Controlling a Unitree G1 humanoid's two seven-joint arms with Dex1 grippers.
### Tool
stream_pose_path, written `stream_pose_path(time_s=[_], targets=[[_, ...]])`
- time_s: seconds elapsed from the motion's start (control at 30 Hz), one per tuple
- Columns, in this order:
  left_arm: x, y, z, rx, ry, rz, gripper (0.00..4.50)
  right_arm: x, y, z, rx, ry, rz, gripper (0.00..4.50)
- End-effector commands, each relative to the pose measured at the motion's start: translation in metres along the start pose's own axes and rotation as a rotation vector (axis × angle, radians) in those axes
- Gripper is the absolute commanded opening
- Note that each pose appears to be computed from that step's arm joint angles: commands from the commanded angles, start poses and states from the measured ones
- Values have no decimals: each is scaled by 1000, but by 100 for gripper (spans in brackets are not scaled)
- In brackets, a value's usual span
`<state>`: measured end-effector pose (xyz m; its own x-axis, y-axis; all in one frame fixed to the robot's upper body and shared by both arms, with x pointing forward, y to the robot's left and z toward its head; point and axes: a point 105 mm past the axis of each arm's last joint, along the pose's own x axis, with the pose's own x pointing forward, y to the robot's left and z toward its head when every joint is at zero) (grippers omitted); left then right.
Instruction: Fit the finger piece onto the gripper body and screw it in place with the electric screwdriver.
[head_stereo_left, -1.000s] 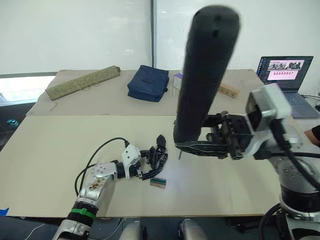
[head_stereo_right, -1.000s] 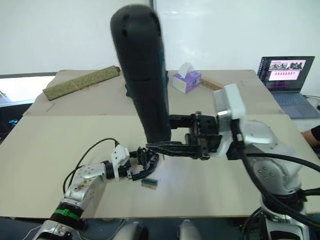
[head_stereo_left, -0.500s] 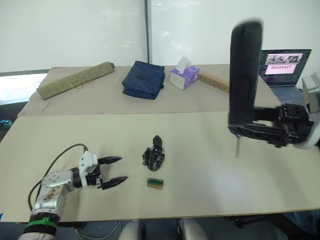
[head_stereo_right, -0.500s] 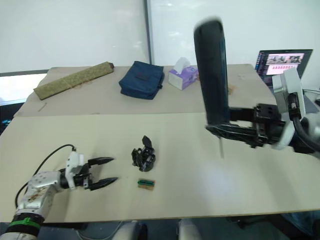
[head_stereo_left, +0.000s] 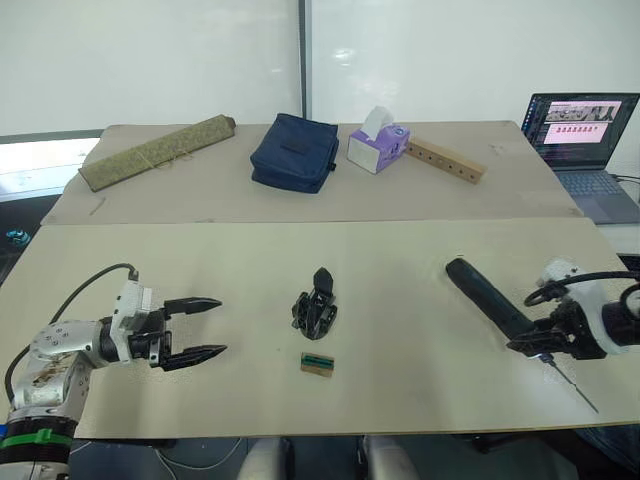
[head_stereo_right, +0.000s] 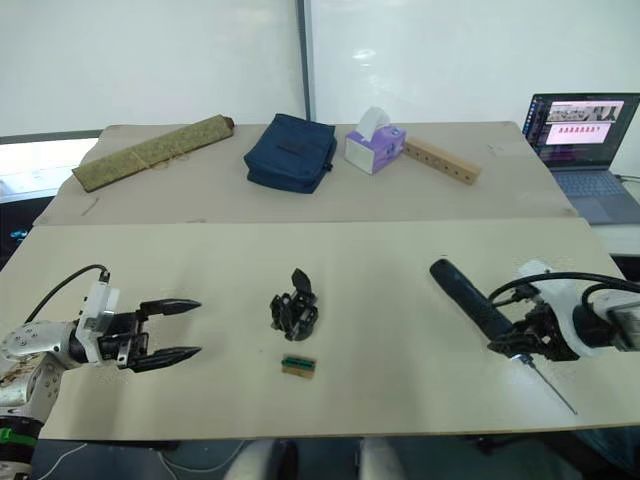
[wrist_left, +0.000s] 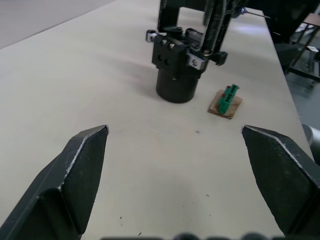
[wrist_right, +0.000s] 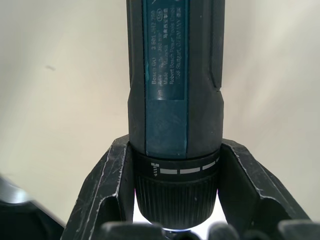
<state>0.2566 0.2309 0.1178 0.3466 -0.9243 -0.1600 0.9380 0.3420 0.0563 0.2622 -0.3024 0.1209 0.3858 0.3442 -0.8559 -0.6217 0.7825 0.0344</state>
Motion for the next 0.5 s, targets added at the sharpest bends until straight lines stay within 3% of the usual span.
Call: stream_pose_path(time_s=[0.03,0.23,0.3,0.43,0.5], targets=[[-6,-3,9,15,4,9,449,-7,-12,16,-80,-34,-46,190],[-1,-3,12,48,20,57,449,4,-17,18,-77,-23,-21,190],[-1,-1,12,44,30,75,450,5,-18,17,-92,-21,-21,292],[-1,-1,12,41,57,83,450,-3,-25,19,-111,-39,-40,425],[-2,4,10,63,83,126,450,-13,-28,21,-118,-54,-56,448]])
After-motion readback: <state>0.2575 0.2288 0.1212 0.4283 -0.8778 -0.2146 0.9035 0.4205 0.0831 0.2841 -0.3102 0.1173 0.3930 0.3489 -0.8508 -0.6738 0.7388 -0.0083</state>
